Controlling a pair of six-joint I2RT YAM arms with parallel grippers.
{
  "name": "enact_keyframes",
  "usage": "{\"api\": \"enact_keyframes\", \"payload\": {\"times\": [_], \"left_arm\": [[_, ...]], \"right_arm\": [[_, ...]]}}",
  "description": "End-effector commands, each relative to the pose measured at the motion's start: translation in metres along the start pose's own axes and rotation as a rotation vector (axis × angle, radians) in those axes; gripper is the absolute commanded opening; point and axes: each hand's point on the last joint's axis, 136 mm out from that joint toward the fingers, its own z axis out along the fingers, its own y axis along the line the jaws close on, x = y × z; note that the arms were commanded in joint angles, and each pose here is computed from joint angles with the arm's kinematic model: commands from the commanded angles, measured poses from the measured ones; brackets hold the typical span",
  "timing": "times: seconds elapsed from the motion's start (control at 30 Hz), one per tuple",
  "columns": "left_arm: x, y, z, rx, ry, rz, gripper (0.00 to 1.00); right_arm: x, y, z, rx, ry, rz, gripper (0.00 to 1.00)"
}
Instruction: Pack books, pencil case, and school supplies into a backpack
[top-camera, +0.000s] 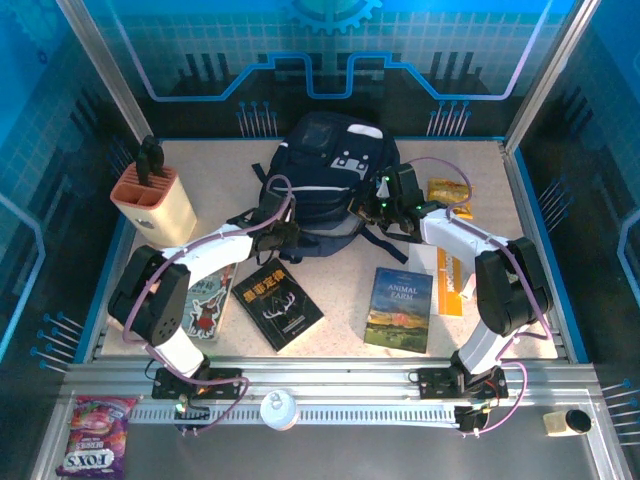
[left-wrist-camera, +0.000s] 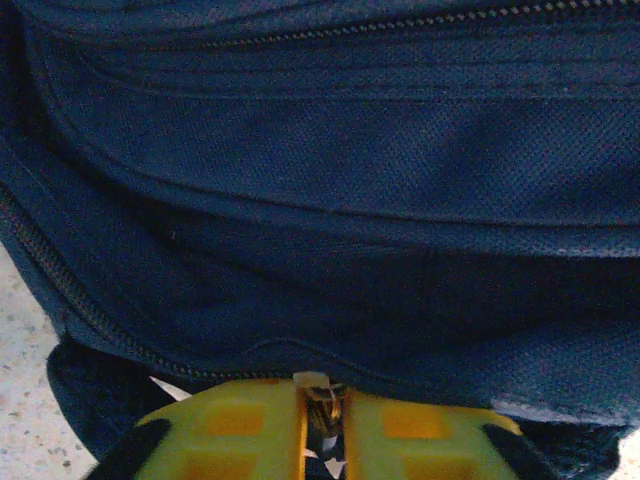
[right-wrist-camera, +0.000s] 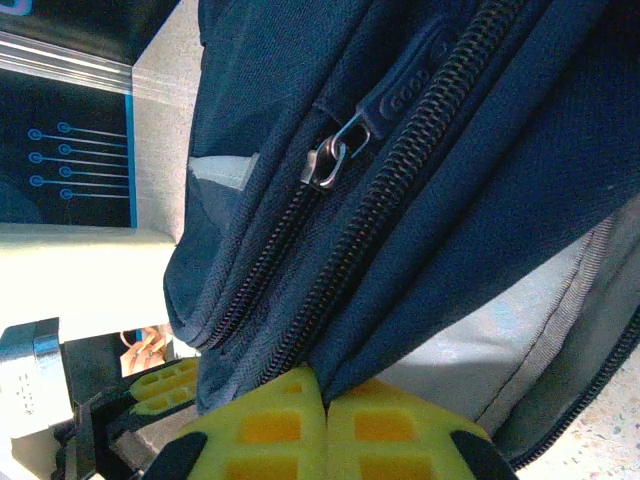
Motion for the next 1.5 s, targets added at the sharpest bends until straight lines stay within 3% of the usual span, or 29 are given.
{"api": "enact_keyframes", "payload": {"times": [0.0, 0.13, 0.4, 0.5, 0.57, 0.63, 0.73, 0.83, 0.97, 1.17, 1.47], "left_arm": [[-0.009, 0.002, -0.001, -0.019, -0.049, 0.044, 0.11], [-0.011, -0.004, -0.011, 0.02, -0.039, 0.042, 0.0], [-0.004, -0.051, -0.031, 0.282, 0.151, -0.085, 0.0], [-0.001, -0.064, -0.034, 0.346, 0.204, -0.139, 0.0], [0.002, -0.068, -0.035, 0.365, 0.238, -0.172, 0.0], [0.002, -0.074, -0.037, 0.389, 0.269, -0.201, 0.0], [-0.002, -0.083, -0.038, 0.427, 0.288, -0.255, 0.0], [-0.006, -0.094, -0.036, 0.474, 0.32, -0.31, 0.0], [-0.004, -0.095, -0.028, 0.458, 0.346, -0.336, 0.0], [0.009, -0.088, -0.024, 0.395, 0.362, -0.287, 0.0], [0.028, -0.09, -0.023, 0.372, 0.405, -0.225, 0.0]], "right_arm": [[-0.013, 0.019, -0.008, -0.049, -0.045, -0.043, 0.02], [-0.026, 0.008, -0.012, -0.024, -0.077, -0.046, 0.02], [-0.045, -0.024, -0.004, 0.024, -0.104, -0.124, 0.05], [-0.046, -0.034, -0.002, 0.038, -0.089, -0.126, 0.1], [-0.044, -0.035, -0.008, 0.027, -0.081, -0.1, 0.2], [-0.038, -0.035, -0.019, 0.035, -0.079, -0.057, 0.39], [-0.021, -0.041, -0.037, 0.086, -0.085, 0.02, 0.58], [-0.001, -0.05, -0.051, 0.14, -0.104, 0.069, 0.7], [0.023, -0.051, -0.054, 0.153, -0.106, 0.13, 0.78], [0.058, -0.041, -0.027, 0.099, -0.055, 0.265, 0.83], [0.06, -0.046, 0.014, 0.181, -0.067, 0.379, 0.82]]}}
